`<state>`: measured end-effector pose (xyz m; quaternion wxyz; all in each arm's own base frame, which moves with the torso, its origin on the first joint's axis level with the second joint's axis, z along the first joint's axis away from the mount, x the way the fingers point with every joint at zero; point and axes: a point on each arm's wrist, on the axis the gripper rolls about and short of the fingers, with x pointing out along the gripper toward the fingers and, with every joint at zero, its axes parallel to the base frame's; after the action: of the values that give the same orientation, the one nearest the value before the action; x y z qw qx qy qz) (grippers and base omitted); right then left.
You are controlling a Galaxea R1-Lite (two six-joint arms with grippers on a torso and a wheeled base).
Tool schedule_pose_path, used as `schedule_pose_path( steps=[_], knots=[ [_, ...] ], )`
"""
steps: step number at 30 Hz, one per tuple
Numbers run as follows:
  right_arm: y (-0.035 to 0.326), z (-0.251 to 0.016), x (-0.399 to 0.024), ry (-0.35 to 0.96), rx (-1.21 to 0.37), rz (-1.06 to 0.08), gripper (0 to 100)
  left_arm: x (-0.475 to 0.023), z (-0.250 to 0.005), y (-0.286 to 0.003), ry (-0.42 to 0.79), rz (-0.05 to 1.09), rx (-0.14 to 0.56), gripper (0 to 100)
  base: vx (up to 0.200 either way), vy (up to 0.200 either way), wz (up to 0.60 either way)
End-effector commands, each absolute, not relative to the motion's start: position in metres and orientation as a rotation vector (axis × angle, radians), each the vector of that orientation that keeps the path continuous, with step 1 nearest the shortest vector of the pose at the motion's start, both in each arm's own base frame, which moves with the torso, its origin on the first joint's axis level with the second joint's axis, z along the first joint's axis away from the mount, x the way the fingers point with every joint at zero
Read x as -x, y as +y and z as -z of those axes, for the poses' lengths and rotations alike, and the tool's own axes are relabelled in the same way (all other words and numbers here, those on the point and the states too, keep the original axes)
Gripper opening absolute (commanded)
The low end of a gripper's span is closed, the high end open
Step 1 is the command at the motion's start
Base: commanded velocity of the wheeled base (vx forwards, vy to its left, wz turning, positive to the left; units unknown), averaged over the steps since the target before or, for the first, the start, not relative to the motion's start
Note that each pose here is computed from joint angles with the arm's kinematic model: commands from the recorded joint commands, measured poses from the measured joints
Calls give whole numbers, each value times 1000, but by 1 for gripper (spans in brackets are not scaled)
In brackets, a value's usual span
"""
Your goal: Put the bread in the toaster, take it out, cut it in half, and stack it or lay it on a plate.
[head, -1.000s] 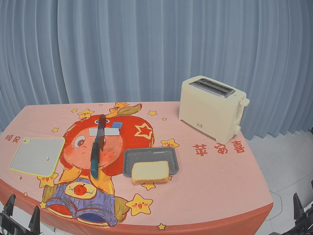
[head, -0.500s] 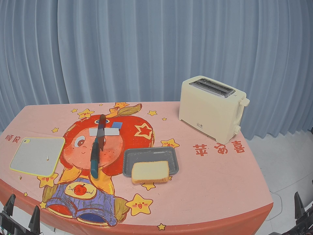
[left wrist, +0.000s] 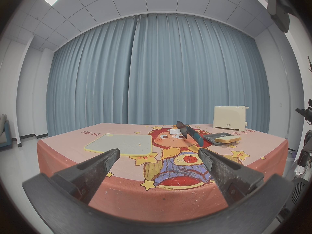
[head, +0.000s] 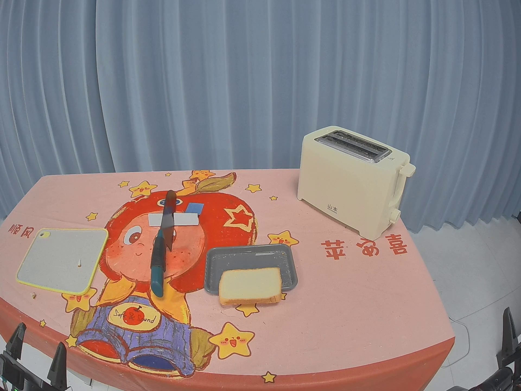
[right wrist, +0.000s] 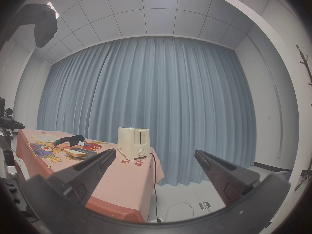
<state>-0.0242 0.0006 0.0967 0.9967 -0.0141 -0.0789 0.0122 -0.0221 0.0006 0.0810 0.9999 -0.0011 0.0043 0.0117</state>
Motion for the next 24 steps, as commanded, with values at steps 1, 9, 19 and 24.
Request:
schedule_pose_path(
  steps=[1,9,19,24],
  knots=[
    [1,-92,23,-152,32,-31,100,21,-76,1,28,-25,3,100,0,0,0],
    [2,-96,25,-180,27,-93,100,21,-76,1,26,-25,3,100,0,0,0],
    [5,-101,27,-170,-35,-219,100,21,-76,1,28,-25,3,100,0,0,0],
    [5,-105,27,-176,-41,-235,100,21,-76,1,28,-25,3,100,0,0,0]
  ],
)
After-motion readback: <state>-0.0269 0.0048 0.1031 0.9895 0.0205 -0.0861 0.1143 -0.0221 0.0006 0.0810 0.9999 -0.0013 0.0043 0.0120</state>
